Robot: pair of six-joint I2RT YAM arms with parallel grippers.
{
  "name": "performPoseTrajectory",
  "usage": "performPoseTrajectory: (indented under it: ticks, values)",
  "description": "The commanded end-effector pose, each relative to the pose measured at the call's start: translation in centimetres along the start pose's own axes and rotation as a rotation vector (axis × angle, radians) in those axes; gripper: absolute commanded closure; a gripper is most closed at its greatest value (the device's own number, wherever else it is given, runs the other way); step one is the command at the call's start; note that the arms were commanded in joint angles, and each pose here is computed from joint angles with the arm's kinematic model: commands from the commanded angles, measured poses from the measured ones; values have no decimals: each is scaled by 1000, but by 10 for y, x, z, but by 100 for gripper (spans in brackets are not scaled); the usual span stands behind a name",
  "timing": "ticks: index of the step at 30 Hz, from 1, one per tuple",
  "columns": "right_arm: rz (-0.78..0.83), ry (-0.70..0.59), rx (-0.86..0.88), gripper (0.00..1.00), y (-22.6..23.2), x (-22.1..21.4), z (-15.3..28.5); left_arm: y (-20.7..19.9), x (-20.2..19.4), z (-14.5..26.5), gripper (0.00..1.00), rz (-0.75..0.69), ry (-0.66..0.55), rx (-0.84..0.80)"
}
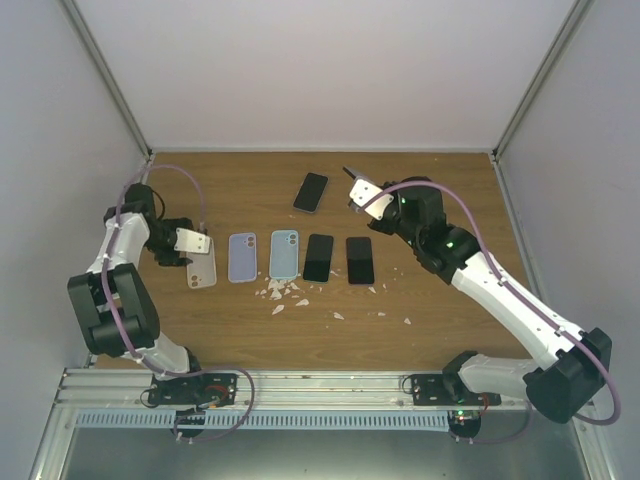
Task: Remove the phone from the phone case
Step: Adjust the phone case at the center of the board.
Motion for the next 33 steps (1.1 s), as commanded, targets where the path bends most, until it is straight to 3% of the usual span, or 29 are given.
performPoseTrajectory:
  ticks: [1, 6, 11, 15, 28, 33]
  values:
    - [-49, -56, -66, 100, -24, 16, 8, -1, 13, -11, 28, -555, 38, -86]
    - [-47, -48, -66, 100, -24, 13, 8, -7, 31, -28, 45, -790, 45, -157]
    - [-44, -39, -64, 100, -21, 10, 6, -19, 35, -47, 56, -883, 74, -270]
    - [-42, -37, -66, 100, -21, 9, 8, -16, 24, -56, 58, -924, 128, -309]
    - [-39, -17, -66, 100, -19, 3, 5, -17, 31, -86, 56, -956, 109, -314]
    - [-43, -11, -75, 100, -21, 0, 6, -23, 13, -98, 66, -972, 183, -377]
Point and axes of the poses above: each gripper's point midway between its finger pads, its own z axis back along the fingers, its own y axis along the line the jaws close on, x = y × z, the point moved 2 cm from there along z, back along the fingers, and after that the axes turned 5 degrees about -z, right-handed, at the moved point
